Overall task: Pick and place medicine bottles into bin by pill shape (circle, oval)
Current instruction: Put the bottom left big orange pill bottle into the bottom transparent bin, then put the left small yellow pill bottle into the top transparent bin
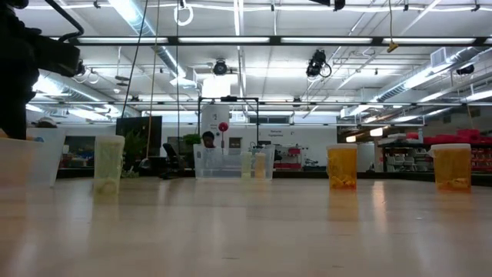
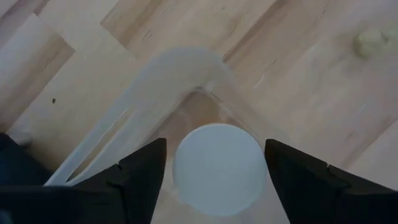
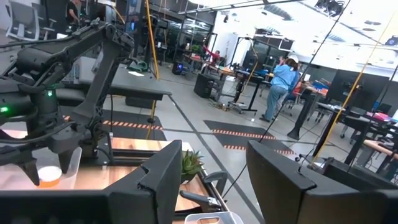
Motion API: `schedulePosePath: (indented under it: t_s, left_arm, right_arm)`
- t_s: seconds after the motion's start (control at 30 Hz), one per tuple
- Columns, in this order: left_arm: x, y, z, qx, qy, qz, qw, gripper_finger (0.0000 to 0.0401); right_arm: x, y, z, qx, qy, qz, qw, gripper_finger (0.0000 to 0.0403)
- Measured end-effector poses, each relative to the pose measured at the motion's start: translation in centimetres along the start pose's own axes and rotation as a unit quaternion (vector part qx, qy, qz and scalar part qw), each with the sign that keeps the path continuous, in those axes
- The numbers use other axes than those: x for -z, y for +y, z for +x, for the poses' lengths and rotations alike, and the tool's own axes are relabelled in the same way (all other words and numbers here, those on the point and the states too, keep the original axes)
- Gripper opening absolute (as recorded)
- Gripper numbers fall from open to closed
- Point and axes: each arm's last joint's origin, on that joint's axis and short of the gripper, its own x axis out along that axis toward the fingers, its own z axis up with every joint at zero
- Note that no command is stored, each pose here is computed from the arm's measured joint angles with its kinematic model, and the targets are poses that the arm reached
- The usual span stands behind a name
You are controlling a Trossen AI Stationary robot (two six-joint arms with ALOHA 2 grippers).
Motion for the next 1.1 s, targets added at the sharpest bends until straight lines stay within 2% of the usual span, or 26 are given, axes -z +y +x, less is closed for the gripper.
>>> schedulePosePath:
  t_s: [0.23,0.43,0.63,0.77,1.1]
  left_arm:
    - [-0.7,-0.1,-2.1,-0.023,-0.004,0.037,0.999,0.0281]
    - [-1.3,-0.5,-3.6,-0.014,-0.01,0.087,0.996,0.0271]
    - [-2.2,-0.9,-5.5,-0.011,-0.041,0.127,0.991,0.027]
    - [-2.8,-1.6,-6.0,0.003,-0.093,0.175,0.98,0.027]
    - [-4.6,-3.2,-5.8,0.056,-0.155,0.27,0.949,0.0243]
  right_arm:
    - [0.1,0.0,0.0,-0.001,0.004,0.002,1.0,0.0186]
    - [0.3,0.0,0.0,-0.007,0.015,0.002,1.0,0.0186]
    - [0.9,-0.4,0.2,-0.036,0.031,0.042,0.998,0.0186]
    - [2.1,0.2,1.1,-0.056,0.066,0.064,0.994,0.0186]
    - [3.3,1.2,1.8,-0.068,0.104,0.129,0.984,0.0186]
